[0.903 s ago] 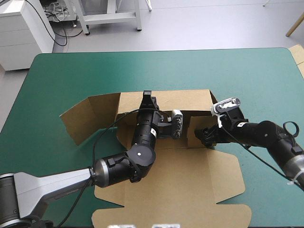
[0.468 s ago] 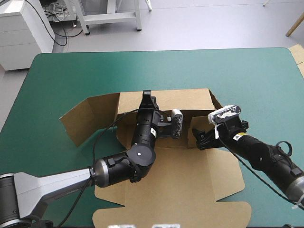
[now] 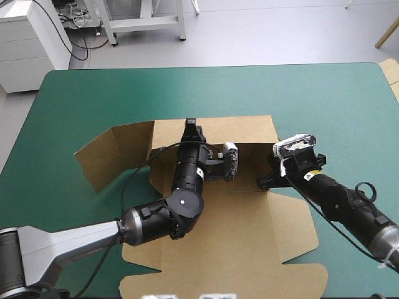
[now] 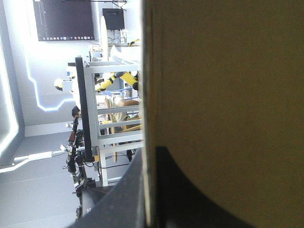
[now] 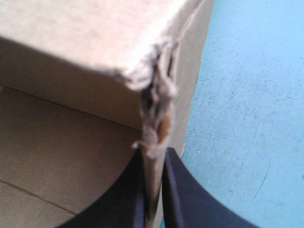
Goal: Fold the box
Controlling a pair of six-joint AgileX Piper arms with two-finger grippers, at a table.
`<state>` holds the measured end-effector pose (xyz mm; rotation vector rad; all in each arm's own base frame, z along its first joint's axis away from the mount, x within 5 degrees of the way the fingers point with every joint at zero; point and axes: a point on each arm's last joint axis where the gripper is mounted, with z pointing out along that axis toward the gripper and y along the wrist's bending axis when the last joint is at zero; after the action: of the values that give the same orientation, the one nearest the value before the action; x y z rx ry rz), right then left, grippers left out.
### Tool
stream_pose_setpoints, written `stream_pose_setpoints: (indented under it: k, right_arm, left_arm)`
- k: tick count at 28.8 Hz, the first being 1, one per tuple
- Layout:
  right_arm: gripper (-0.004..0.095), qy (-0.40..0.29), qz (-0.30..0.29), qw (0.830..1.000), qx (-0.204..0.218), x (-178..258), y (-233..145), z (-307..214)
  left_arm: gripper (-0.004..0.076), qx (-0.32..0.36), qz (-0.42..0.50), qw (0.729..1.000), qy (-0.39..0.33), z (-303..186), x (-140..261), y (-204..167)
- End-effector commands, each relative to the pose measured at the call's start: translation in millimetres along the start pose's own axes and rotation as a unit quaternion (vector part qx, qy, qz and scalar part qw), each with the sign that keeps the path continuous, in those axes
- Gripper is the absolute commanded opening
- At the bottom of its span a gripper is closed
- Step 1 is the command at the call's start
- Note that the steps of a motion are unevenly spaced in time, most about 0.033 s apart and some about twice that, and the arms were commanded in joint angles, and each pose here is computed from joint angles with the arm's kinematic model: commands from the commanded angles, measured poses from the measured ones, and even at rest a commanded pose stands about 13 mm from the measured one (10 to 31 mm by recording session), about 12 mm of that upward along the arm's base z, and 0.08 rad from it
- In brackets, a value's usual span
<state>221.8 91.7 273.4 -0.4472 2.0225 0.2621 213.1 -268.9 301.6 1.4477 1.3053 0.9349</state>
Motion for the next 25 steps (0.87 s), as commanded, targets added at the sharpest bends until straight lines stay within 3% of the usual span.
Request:
stream_pose_setpoints:
  k: [1, 4, 6, 10, 14, 18, 25]
  right_arm:
    - [-0.0021, -0.045, -0.004, 0.999, 0.017, -15, -3, -5]
    - [-0.0021, -0.048, -0.004, 0.999, 0.019, -16, -3, -6]
    - [-0.0021, -0.049, -0.004, 0.999, 0.02, -16, -3, -6]
    - [-0.0021, -0.053, -0.004, 0.998, 0.023, -17, -4, -6]
    - [-0.002, -0.072, 0.004, 0.997, 0.036, -20, -6, -6]
    - [-0.002, -0.099, 0.053, 0.992, 0.053, -25, -11, -4]
    - [-0.0019, -0.11, 0.046, 0.991, 0.063, -54, -17, 26]
  left_arm:
    - [-0.0007, -0.044, -0.012, 0.999, -0.023, -11, -1, 24]
    - [0.0022, -0.042, -0.012, 0.999, -0.026, -11, -1, 24]
    - [0.0095, -0.039, -0.012, 0.999, -0.033, -11, -3, 23]
    - [0.0365, -0.037, -0.027, 0.998, -0.04, -11, -4, 23]
    - [0.0561, -0.041, -0.04, 0.997, -0.043, -11, -4, 24]
    - [0.0556, -0.06, -0.03, 0.997, -0.041, -16, -7, 26]
    - [0.0549, -0.094, -0.011, 0.994, -0.054, -41, -24, 25]
